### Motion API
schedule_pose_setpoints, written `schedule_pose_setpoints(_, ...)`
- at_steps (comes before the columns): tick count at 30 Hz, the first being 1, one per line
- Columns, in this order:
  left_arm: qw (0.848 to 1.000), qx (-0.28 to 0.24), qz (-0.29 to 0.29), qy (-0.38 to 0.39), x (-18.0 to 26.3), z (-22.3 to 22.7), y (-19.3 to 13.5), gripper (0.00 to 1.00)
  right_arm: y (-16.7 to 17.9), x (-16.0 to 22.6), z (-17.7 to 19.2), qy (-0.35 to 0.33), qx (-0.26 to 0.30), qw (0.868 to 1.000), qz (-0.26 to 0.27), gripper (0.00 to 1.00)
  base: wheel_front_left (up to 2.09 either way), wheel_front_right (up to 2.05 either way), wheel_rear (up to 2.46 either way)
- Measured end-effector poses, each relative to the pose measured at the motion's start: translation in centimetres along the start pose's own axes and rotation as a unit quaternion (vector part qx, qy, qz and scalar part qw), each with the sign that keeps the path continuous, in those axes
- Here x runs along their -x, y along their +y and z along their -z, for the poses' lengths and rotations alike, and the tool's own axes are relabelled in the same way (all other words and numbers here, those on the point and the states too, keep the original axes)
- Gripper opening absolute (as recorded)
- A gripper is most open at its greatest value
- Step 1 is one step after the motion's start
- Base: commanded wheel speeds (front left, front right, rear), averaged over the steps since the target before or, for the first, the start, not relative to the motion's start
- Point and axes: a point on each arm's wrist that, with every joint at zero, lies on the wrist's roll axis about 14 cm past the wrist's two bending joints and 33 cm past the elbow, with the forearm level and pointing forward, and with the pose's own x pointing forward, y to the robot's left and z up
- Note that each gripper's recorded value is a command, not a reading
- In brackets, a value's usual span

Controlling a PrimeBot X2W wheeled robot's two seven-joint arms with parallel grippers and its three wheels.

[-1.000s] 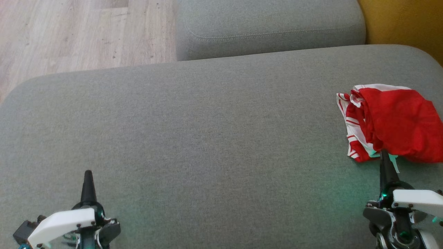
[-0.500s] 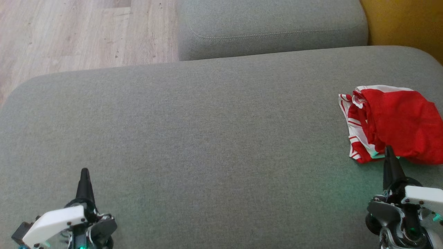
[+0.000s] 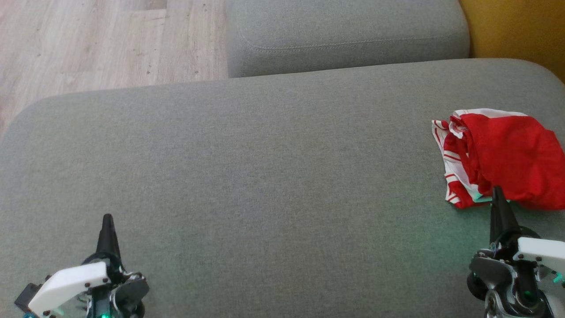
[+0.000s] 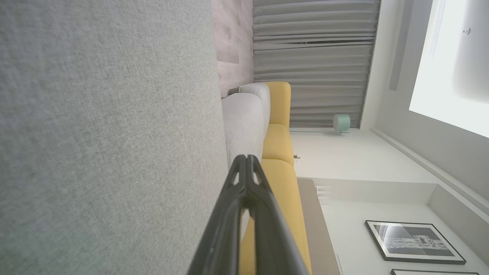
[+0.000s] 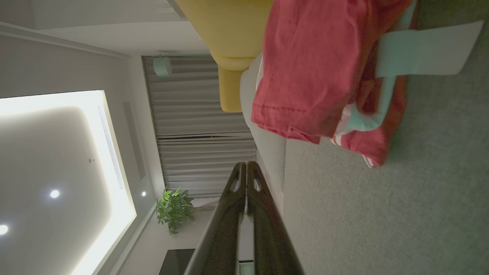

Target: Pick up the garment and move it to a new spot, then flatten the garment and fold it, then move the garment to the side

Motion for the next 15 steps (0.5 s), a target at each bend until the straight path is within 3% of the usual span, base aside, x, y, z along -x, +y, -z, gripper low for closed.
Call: schedule_pose_setpoints(15, 1.000, 0.000, 0.000, 0.001, 0.00, 0.03, -0.01, 0.00, 0.01, 0.01, -0.02, 0.002, 0.000, 1.000, 0.000, 0.00, 0.00, 0.00, 0.00)
